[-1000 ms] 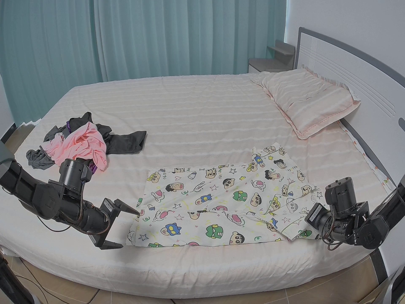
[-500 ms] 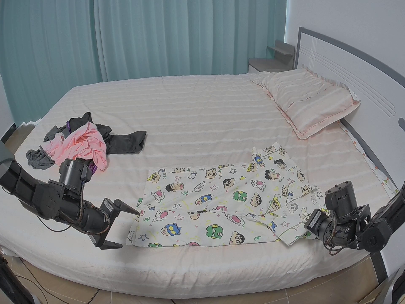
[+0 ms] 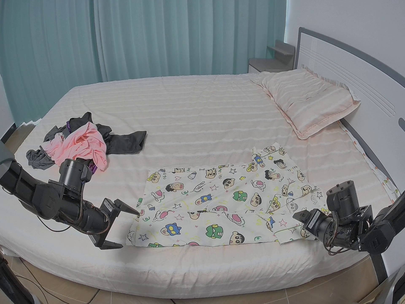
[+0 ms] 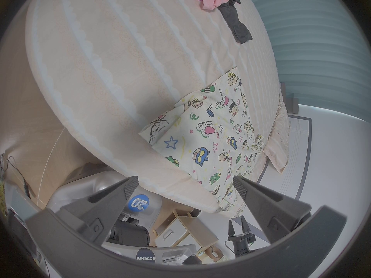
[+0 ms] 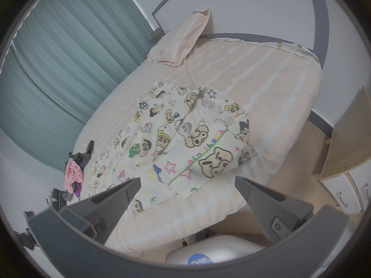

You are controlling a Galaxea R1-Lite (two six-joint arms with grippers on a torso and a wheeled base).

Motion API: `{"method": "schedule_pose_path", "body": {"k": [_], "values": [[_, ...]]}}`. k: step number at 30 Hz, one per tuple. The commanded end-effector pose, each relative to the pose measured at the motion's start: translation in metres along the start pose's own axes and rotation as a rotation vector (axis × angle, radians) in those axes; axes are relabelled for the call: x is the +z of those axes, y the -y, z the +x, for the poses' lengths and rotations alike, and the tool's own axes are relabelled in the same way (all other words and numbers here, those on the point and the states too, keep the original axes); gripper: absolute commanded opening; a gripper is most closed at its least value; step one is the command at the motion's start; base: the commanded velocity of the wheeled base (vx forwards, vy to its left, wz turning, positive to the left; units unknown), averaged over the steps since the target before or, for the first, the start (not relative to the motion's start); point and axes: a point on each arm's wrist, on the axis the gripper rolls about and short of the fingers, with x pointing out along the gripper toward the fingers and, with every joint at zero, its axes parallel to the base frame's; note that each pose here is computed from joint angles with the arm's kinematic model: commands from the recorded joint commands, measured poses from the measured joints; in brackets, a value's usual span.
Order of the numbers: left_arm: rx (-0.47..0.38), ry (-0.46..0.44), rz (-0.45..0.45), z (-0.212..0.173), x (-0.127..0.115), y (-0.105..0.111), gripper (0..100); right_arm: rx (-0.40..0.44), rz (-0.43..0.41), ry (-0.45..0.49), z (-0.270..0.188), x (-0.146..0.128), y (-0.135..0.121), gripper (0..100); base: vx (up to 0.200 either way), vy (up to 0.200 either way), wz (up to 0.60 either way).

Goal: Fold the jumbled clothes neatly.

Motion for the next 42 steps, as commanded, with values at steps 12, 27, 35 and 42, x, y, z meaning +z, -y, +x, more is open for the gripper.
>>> {"method": "schedule_pose_path", "body": {"k": [12, 27, 35, 42], "values": [[-0.001, -0.037, 0.047, 0.004, -0.015, 0.007, 100, 0.203, -0.023, -0.183, 0.046, -0.006, -0.061, 100, 0.000, 0.000, 0.00], [-0.001, -0.040, 0.058, 0.007, -0.016, 0.004, 100, 0.193, -0.068, -0.235, 0.103, -0.034, -0.088, 100, 0.000, 0.000, 0.00], [-0.002, -0.039, 0.059, 0.007, -0.016, 0.004, 100, 0.170, -0.057, -0.204, 0.127, -0.027, -0.090, 100, 0.000, 0.000, 0.00], [-0.003, -0.037, 0.060, 0.007, -0.016, 0.004, 100, 0.171, -0.057, -0.155, 0.133, -0.005, -0.088, 100, 0.000, 0.000, 0.00]]}}
